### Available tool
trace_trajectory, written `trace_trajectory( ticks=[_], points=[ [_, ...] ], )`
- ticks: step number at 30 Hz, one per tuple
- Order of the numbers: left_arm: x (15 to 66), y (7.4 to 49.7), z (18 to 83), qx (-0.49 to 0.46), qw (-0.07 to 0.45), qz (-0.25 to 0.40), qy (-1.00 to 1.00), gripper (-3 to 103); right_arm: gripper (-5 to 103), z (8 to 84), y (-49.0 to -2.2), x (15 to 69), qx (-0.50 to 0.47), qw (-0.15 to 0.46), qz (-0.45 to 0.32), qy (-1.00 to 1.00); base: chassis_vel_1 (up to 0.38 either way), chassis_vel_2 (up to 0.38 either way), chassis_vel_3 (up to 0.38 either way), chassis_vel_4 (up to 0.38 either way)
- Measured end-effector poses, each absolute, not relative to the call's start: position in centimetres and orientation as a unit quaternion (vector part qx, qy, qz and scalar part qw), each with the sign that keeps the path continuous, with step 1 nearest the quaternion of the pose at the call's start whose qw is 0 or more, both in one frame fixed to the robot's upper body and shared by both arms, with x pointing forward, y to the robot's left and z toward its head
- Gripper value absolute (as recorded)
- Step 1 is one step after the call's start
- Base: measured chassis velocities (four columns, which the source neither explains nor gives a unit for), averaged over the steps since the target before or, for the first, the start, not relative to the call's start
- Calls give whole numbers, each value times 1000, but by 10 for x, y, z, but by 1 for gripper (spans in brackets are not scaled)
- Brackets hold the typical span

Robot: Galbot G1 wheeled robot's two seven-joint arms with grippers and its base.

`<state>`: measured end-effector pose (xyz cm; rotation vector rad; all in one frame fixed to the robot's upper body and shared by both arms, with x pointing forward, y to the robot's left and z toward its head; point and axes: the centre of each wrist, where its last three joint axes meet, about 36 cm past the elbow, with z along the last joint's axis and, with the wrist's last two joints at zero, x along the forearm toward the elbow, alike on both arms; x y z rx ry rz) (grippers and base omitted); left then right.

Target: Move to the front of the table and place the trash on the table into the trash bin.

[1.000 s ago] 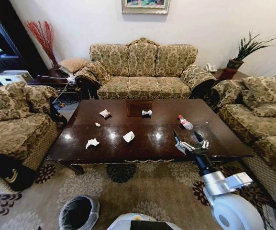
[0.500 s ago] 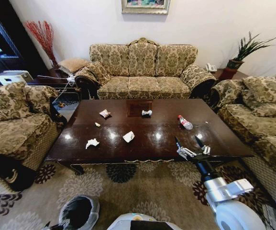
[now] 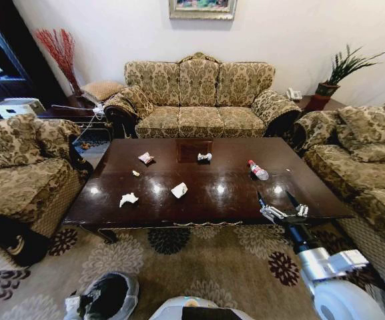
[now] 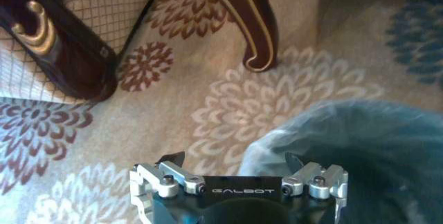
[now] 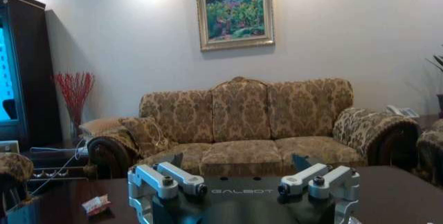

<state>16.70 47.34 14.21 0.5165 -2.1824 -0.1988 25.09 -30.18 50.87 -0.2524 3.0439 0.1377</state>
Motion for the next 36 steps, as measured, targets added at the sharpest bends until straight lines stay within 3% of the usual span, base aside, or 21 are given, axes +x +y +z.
trace_trajectory(
  ticks=[26,31,32,34,36],
  points=[
    [183,490,105,181,470,-89,-859,98,100,500,-320,255,-58,28,33,997,0,0,0,0],
    [191,488,100,177,473,-84,-859,90,100,500,-321,253,-55,23,34,998,0,0,0,0],
    [194,487,99,178,476,-83,-857,81,100,502,-323,253,-54,25,32,998,0,0,0,0],
    [196,487,98,179,480,-83,-855,81,100,505,-324,252,-53,27,31,998,0,0,0,0],
    [198,485,96,180,488,-82,-850,70,100,508,-326,252,-50,30,30,998,0,0,0,0]
  ],
)
